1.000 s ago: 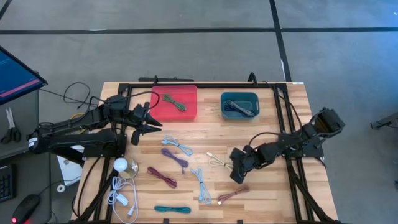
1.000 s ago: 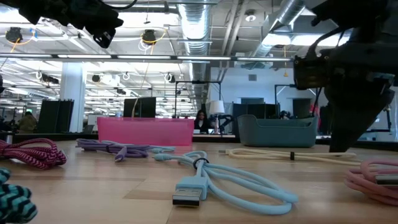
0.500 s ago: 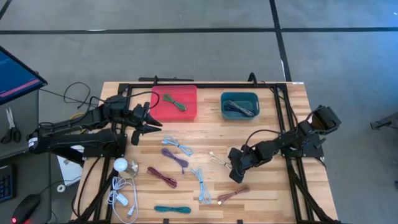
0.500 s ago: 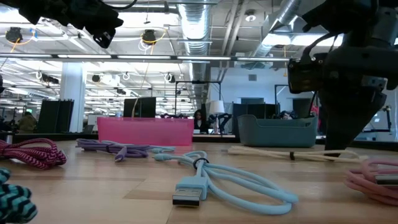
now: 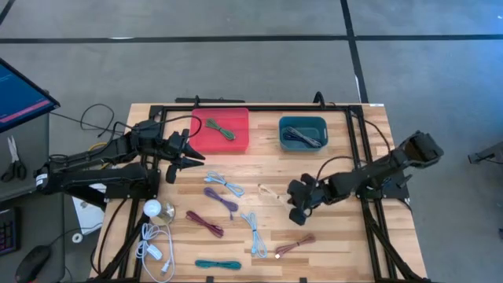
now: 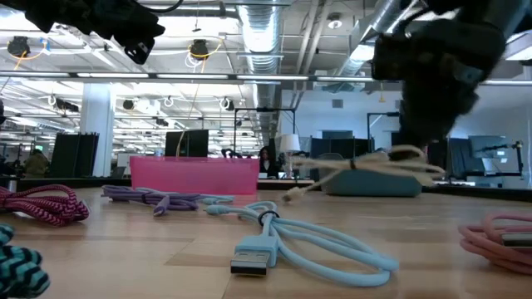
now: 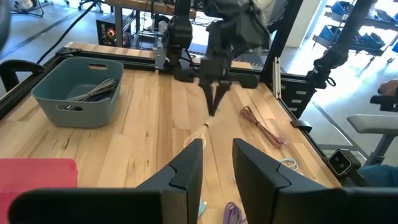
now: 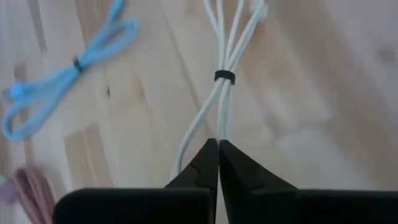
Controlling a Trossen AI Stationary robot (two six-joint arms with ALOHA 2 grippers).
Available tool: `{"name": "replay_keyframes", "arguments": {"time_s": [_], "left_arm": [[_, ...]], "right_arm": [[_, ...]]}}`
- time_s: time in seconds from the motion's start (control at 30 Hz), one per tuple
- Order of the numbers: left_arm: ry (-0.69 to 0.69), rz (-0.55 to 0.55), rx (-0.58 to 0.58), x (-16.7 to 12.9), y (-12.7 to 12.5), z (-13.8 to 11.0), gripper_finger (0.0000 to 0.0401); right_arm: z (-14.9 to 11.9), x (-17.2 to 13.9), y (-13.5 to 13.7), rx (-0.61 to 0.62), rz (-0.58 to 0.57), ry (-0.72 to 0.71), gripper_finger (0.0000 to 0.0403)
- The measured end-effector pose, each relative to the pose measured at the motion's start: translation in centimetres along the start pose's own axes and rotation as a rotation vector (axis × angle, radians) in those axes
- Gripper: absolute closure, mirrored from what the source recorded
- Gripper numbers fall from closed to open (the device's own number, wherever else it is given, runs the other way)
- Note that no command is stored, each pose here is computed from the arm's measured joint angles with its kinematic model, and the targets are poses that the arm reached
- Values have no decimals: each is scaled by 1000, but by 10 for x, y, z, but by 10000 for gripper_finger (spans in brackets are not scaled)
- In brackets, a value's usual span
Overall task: Pick & Place USB Port
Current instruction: Put the light brown charger cable into the red bin
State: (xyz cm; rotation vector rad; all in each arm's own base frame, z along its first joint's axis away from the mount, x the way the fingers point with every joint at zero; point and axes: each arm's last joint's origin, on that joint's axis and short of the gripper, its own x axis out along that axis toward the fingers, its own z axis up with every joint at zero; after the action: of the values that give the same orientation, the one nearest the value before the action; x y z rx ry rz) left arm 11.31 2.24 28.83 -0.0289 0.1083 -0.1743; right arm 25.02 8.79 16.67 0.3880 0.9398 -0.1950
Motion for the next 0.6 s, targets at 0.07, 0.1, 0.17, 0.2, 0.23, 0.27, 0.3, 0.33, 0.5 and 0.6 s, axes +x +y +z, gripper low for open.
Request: {"name": "replay_keyframes", "arguments": {"time_s": [0.07, 0.1, 0.17, 0.2, 0.23, 0.27, 0.3, 0.33, 0.5, 0.6], "left_arm": [[0, 0, 0, 0, 0, 0, 314], [0, 0, 0, 0, 0, 0, 314], [0, 0, 0, 0, 0, 0, 314], [0, 0, 0, 0, 0, 0, 314], [0, 0, 0, 0, 0, 0, 314], [0, 0, 0, 0, 0, 0, 314], [0, 0, 0, 0, 0, 0, 314], [0, 0, 0, 0, 0, 0, 314], [0, 0, 0, 0, 0, 0, 314], [0, 0, 0, 0, 0, 0, 314]], "right_arm": [[6, -7, -3, -6, -8, -44, 402], [9, -10, -5, -12, -12, -63, 402], [14, -16, -8, -23, -29, -106, 403], [17, -19, -10, -28, -42, -132, 403], [20, -22, -13, -32, -56, -153, 403], [23, -24, -15, -38, -76, -175, 403], [27, -26, -16, -48, -89, -194, 403], [31, -29, -18, -61, -99, -212, 403], [62, -38, -23, -145, -144, -284, 403], [81, -41, -27, -192, -179, -309, 403]]}}
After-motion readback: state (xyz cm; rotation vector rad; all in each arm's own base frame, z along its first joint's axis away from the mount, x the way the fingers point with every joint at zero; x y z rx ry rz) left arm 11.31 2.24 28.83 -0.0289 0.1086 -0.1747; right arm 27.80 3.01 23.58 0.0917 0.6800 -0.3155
